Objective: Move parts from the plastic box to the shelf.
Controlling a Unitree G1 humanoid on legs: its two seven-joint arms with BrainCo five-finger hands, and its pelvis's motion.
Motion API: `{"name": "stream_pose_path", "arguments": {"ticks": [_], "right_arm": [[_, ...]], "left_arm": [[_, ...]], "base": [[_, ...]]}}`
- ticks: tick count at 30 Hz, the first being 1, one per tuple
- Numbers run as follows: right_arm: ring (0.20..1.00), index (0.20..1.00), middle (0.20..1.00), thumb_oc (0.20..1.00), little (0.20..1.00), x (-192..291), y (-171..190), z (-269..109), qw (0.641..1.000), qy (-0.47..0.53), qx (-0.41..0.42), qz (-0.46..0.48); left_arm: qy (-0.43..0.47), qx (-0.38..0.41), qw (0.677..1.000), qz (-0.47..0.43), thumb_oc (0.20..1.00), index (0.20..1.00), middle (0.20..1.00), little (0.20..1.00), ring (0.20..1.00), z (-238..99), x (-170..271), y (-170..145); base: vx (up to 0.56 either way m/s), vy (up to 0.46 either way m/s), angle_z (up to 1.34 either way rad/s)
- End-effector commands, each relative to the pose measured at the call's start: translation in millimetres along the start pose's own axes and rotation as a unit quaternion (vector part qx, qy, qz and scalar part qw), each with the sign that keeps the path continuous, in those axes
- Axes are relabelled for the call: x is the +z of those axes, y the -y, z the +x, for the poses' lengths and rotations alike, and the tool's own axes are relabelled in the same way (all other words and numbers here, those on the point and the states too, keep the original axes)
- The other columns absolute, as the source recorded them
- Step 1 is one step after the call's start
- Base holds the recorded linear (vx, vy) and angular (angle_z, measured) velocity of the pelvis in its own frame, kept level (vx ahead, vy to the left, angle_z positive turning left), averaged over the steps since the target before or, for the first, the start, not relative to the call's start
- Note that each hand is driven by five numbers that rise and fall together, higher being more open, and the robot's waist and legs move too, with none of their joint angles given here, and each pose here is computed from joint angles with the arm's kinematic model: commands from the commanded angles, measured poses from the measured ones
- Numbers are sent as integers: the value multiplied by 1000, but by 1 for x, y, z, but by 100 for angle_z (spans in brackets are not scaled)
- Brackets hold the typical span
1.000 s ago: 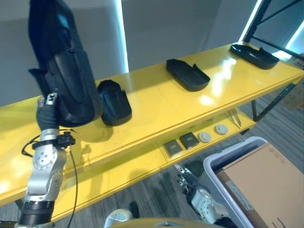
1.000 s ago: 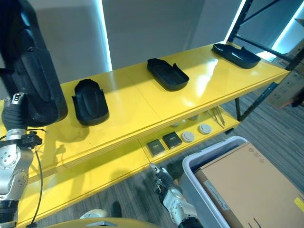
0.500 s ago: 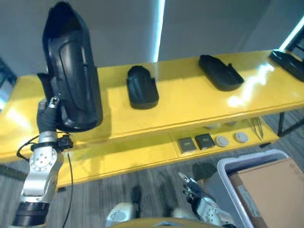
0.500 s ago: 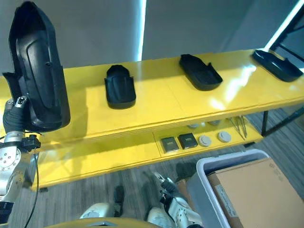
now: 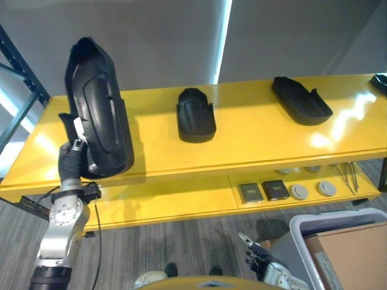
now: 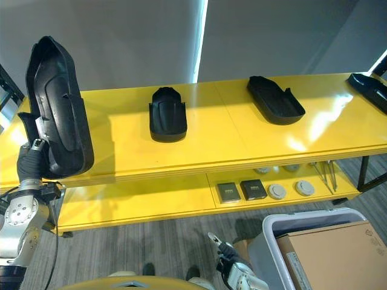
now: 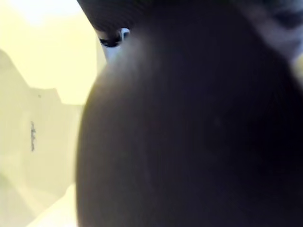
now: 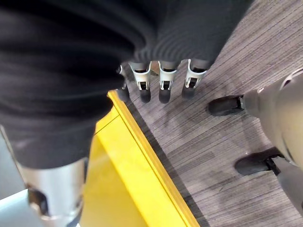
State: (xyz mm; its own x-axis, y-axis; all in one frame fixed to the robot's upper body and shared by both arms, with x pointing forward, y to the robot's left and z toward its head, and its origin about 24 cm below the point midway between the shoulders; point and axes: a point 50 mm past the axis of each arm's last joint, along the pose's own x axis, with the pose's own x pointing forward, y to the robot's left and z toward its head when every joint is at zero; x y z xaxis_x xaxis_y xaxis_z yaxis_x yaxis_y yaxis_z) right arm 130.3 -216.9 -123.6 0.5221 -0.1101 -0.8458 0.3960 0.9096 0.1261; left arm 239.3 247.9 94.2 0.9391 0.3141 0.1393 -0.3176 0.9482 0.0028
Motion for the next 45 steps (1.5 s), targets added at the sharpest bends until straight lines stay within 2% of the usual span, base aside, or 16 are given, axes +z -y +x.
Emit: {"name": "stream_pose_path", "arguments": {"ticks": [1, 8, 14, 22, 27, 33, 41, 45], "right_arm": [[1000, 1000, 1000, 1000, 1000, 17, 3, 2, 1000, 30, 5, -6], [1000, 1000, 1000, 1000, 1000, 18, 23, -4, 999, 32, -8, -4], [1000, 1000, 1000, 1000, 1000, 15, 20, -3, 1000, 25, -9, 13], [1000, 1000, 1000, 1000, 1000, 6, 9, -8, 999, 18, 19, -43], [1000, 1000, 1000, 1000, 1000, 8, 19, -12, 996, 4, 9, -83], [1000, 1000, 1000, 1000, 1000, 4, 30, -13, 996, -7, -3, -88], [1000, 1000, 1000, 1000, 1000, 5, 35, -13, 996, -5, -7, -87], [1000, 1000, 1000, 1000, 1000, 4, 38, -13, 996, -7, -11, -88]], "left_arm": [[94, -1, 996, 4, 200, 200, 200, 200, 200, 20, 36, 12], [79, 4, 997, 25, 200, 200, 200, 200, 200, 22, 31, 7], [50, 12, 996, 74, 200, 200, 200, 200, 200, 33, 23, 1], [-11, 42, 988, 149, 200, 200, 200, 200, 200, 45, 10, -15], [-98, 95, 959, 249, 200, 200, 200, 200, 200, 71, -5, -33], [-206, 142, 921, 298, 200, 200, 200, 200, 200, 82, -39, -45], [-222, 149, 887, 376, 200, 200, 200, 200, 200, 86, -38, -66], [-232, 167, 877, 387, 200, 200, 200, 200, 200, 85, -36, -78]], "base": [[-9, 103, 54], [56, 293, 14], [52, 302, -3], [14, 106, -4], [29, -10, -3], [36, -61, -17], [3, -10, -5], [16, 1, -3]]}}
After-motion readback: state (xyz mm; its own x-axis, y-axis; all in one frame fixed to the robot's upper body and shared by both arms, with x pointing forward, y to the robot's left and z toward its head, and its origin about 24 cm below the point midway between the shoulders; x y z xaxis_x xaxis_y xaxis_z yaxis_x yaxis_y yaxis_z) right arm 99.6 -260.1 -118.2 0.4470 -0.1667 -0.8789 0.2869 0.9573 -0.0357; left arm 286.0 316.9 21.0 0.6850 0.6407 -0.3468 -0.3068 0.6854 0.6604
